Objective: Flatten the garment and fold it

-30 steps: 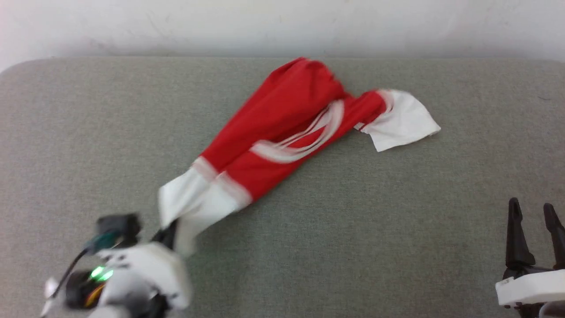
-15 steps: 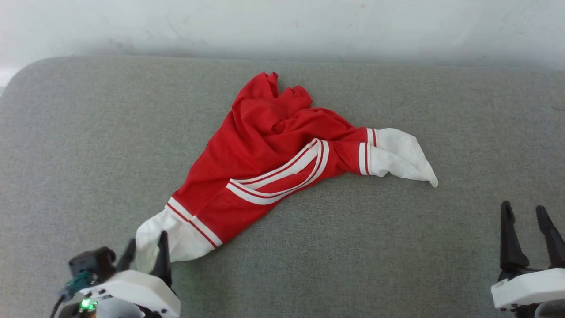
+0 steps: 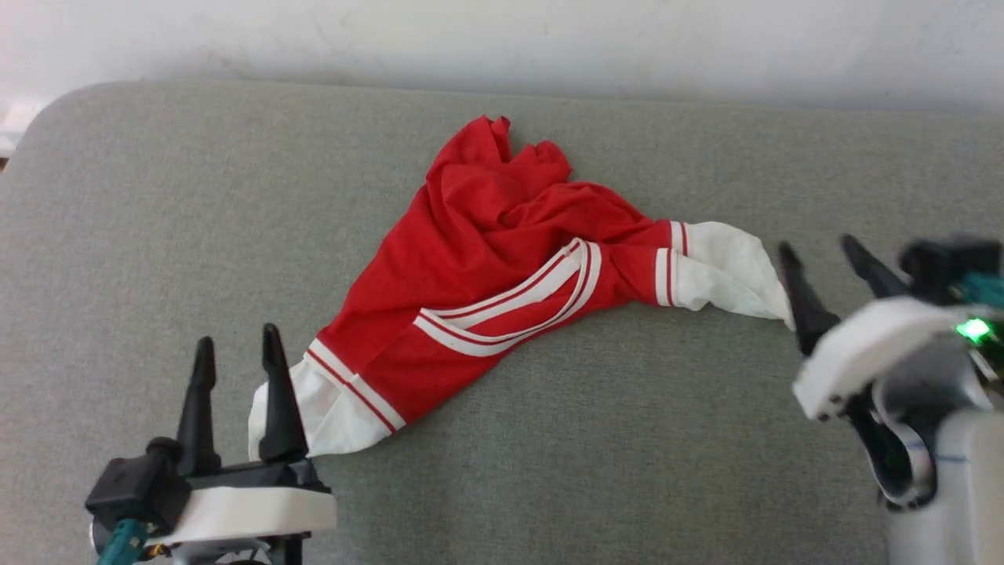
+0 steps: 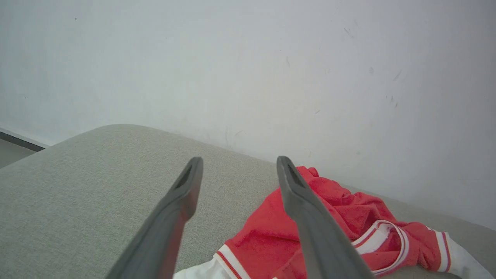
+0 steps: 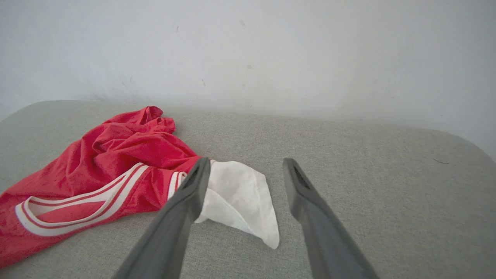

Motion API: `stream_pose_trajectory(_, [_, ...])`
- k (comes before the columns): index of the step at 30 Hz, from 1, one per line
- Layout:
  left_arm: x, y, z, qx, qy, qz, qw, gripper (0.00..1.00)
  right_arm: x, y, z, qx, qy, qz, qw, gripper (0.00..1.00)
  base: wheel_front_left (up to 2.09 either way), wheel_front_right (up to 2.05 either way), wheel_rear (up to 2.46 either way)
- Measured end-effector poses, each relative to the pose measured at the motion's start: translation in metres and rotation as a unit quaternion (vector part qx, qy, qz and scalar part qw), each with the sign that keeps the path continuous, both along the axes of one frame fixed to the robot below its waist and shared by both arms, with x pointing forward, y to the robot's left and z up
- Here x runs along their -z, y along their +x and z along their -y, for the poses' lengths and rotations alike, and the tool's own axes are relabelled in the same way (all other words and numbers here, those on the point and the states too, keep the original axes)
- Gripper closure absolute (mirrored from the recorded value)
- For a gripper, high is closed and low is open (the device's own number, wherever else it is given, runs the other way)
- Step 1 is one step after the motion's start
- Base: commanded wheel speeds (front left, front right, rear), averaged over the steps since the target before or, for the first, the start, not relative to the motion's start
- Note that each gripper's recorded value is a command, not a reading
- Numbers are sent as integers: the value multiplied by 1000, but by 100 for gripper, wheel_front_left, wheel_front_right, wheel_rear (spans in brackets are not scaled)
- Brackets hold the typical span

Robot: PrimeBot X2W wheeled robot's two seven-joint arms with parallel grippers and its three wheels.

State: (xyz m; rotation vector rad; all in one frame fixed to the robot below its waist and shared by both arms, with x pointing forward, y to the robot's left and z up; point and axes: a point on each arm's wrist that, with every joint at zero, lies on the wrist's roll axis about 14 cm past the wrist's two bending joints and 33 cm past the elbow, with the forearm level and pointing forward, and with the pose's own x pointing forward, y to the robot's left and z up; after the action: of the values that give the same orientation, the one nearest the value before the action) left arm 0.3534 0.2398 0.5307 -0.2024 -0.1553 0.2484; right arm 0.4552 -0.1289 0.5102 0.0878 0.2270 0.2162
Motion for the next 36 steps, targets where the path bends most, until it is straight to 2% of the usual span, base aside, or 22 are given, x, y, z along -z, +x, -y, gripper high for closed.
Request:
stream_pose_trajectory(2, [4, 1, 4, 6, 3, -5, 1000, 0, 8, 10, -23, -36, -11, -43, 998, 0, 0, 0, 0])
stream_pose_trajectory(5, [11, 1, 2, 0, 2, -16, 1000, 0, 26, 18, -49, -89, -44, -110, 989, 0, 0, 0, 0])
stream_pose_trajectory(9, [10, 2, -2, -5, 6, -15, 1000, 0, 43, 35, -55, -122, -93, -154, 976, 0, 0, 0, 0])
stream_pose_trajectory(12, [12, 0, -6, -11, 8, -19, 1000, 0, 67, 39, -58, -141, -121, -199, 962, 0, 0, 0, 0])
stream_pose_trajectory(16, [16, -6, -13, -23, 11, -28, 999, 0, 102, 28, -70, -171, -130, -266, 940, 0, 0, 0, 0])
stream_pose_trajectory(17, [17, -6, -15, -25, 12, -29, 999, 0, 107, 26, -73, -178, -130, -274, 936, 44, 0, 0, 0])
stream_pose_trajectory(19, [17, -6, -17, -30, 14, -30, 999, 0, 109, 25, -78, -183, -125, -277, 935, 98, 0, 0, 0])
stream_pose_trajectory(23, [17, -4, -16, -27, 15, -30, 999, 0, 101, 28, -77, -185, -122, -258, 940, 100, 0, 0, 0])
stream_pose_trajectory(29, [12, 2, -5, -6, 16, -19, 1000, 0, 54, 37, -61, -181, -146, -159, 959, 100, 0, 0, 0])
stream_pose_trajectory(32, [10, 5, 0, 2, 15, -13, 1000, 0, 55, 13, -45, -185, -177, -151, 955, 100, 0, 0, 0])
stream_pose_trajectory(36, [14, 7, 8, 16, 13, -18, 1000, 0, 96, -51, -16, -176, -183, -225, 941, 100, 0, 0, 0])
